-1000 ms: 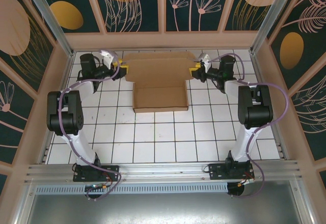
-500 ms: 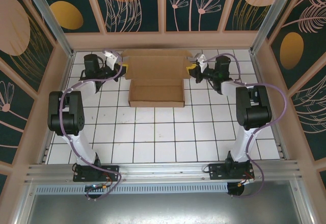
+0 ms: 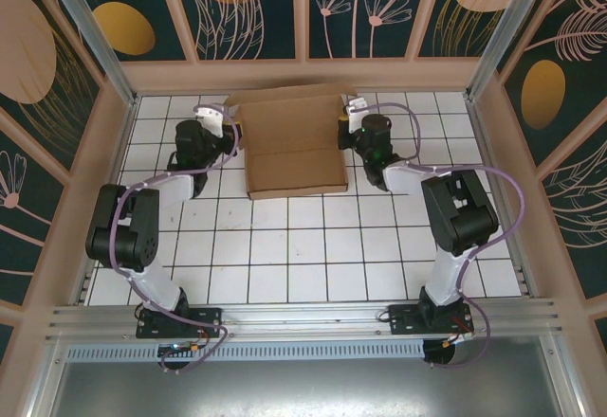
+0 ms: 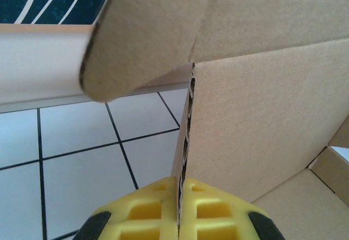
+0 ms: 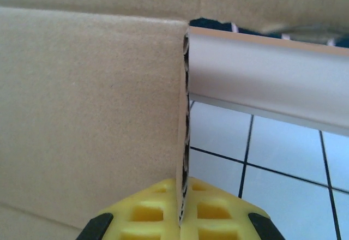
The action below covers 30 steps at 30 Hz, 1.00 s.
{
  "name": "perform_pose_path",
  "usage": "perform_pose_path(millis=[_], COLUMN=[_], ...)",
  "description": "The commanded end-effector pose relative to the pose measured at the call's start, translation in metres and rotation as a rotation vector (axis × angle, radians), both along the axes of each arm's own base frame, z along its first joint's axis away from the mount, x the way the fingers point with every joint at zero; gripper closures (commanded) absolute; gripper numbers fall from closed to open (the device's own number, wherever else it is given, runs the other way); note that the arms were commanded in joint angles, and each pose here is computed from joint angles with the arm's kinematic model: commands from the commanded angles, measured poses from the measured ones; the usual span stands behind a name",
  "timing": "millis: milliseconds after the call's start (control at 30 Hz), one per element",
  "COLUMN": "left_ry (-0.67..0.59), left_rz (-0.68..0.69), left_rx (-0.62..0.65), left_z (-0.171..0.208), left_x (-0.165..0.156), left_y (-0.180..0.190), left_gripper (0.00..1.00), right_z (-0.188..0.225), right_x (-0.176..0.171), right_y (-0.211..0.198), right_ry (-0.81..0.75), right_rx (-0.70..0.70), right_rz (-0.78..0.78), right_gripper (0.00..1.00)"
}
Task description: Fold the paper box
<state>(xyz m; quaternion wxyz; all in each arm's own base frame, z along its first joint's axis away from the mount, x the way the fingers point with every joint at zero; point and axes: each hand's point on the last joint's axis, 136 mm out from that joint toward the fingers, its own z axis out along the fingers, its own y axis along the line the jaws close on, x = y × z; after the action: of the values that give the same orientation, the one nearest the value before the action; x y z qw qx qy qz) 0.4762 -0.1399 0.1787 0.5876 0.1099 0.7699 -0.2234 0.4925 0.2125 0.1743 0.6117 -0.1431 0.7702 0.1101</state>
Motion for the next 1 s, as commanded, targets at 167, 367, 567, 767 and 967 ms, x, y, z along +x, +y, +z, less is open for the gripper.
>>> perform_pose_path(millis=[167,367,567,767,967], left_ry=[-0.099,-0.054,-0.054,-0.061,-0.035], left_rz=[0.114,0.168,0.165,0.188,0.192], left_rx=[-0.199,-0.273,-0.331,-0.373,-0.379], left_z=[0.036,0.025,0.012,0.001,-0.014], left_x=[-0.017,-0.030,-0.049,-0.069,-0.085], left_y=[-0.021,-0.019,-0.017,-0.010,-0.013], left_gripper=[0.91,0.85,0.83,0.86,0.85], right_z=[0.034,0.022,0.012,0.006,-0.004], right_x=[-0.030,-0.043,-0.064,-0.092,-0.111], right_y=[0.018,0.015,0.010,0.019,0.027], right_ry=[-0.180,-0.136,-0.164,-0.222,-0.205], right_rx=[0.202,0.291,0.359,0.345,0.334], right_rz=[-0.194,-0.210,-0.191,-0.141,-0.142], right_gripper=[1.00,1.00,1.00,1.00,1.00])
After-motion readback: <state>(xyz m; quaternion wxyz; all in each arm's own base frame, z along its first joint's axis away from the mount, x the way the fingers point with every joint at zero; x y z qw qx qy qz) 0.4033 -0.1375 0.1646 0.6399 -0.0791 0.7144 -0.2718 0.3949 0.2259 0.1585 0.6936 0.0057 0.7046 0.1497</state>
